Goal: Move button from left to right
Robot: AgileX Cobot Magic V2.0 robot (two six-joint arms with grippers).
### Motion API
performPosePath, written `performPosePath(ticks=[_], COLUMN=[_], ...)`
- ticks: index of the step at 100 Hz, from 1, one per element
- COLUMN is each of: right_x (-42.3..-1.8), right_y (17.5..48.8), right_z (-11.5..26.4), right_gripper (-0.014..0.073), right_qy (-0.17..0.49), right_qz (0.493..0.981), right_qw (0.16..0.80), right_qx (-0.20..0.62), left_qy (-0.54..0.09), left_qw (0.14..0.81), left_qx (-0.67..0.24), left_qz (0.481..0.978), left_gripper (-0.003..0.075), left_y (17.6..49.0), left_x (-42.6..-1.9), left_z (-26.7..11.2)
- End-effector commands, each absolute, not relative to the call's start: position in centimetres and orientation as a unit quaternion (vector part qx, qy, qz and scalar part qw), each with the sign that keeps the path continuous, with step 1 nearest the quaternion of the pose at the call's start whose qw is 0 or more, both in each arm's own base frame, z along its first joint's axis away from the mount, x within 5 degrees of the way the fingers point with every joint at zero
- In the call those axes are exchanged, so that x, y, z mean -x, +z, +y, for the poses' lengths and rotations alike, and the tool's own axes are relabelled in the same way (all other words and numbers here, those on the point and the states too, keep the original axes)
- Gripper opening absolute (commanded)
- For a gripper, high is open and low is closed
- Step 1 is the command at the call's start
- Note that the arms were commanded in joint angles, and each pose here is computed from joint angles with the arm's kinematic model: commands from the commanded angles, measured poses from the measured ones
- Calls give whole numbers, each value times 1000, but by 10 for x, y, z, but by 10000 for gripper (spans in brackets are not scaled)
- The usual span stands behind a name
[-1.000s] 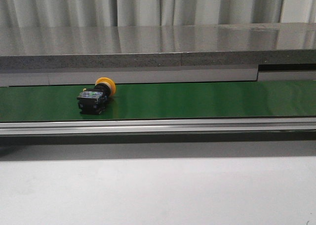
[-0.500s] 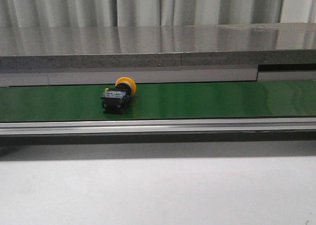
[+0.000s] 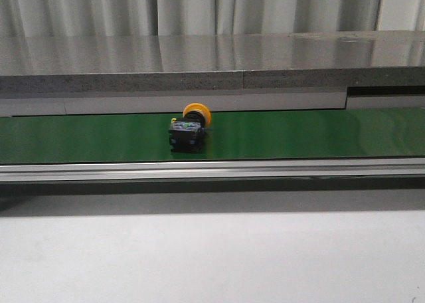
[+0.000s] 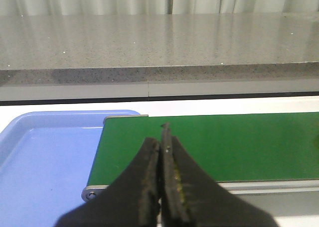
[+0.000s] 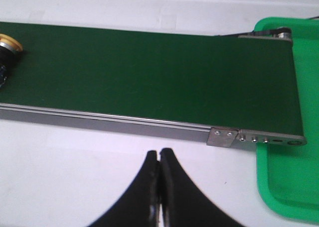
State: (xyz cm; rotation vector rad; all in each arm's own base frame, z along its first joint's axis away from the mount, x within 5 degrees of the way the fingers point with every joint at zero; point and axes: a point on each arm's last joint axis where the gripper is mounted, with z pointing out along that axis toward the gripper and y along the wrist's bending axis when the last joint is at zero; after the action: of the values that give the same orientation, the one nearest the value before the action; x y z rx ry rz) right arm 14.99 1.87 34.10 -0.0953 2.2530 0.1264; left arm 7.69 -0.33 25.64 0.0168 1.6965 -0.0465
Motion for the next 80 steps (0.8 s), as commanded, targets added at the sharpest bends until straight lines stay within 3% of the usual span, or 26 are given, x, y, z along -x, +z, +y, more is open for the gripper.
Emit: performPosePath(ticks=[1, 14, 24, 31, 50, 57, 80], right_x=[-169, -186, -195, -198, -200, -201, -211], right_y=[352, 344, 337, 334, 332, 333, 332], right_z=[21, 22, 23, 24, 25, 25, 31], right_gripper=[-66, -58, 9, 110, 494, 579, 602], right_qy=[55, 54, 53, 56, 60, 62, 104], right_qz=[895, 907, 915, 918, 919, 917, 911], right_qw=[442, 415, 398, 391, 388, 394, 400], right_qx=[35, 34, 34, 33, 30, 29, 4], left_qy=[-25, -25, -25, -25, -25, -25, -25], left_qw=[699, 699, 699, 699, 699, 699, 699], left_qx=[-7, -7, -7, -7, -7, -7, -7], left_qz=[715, 715, 715, 715, 715, 715, 715], left_gripper=[-20, -20, -20, -20, -20, -20, -20], left_y=[273, 273, 273, 273, 273, 273, 273], left_x=[-78, -78, -78, -78, -78, -78, -78], left_z=[-4, -4, -4, -4, -4, -4, -4])
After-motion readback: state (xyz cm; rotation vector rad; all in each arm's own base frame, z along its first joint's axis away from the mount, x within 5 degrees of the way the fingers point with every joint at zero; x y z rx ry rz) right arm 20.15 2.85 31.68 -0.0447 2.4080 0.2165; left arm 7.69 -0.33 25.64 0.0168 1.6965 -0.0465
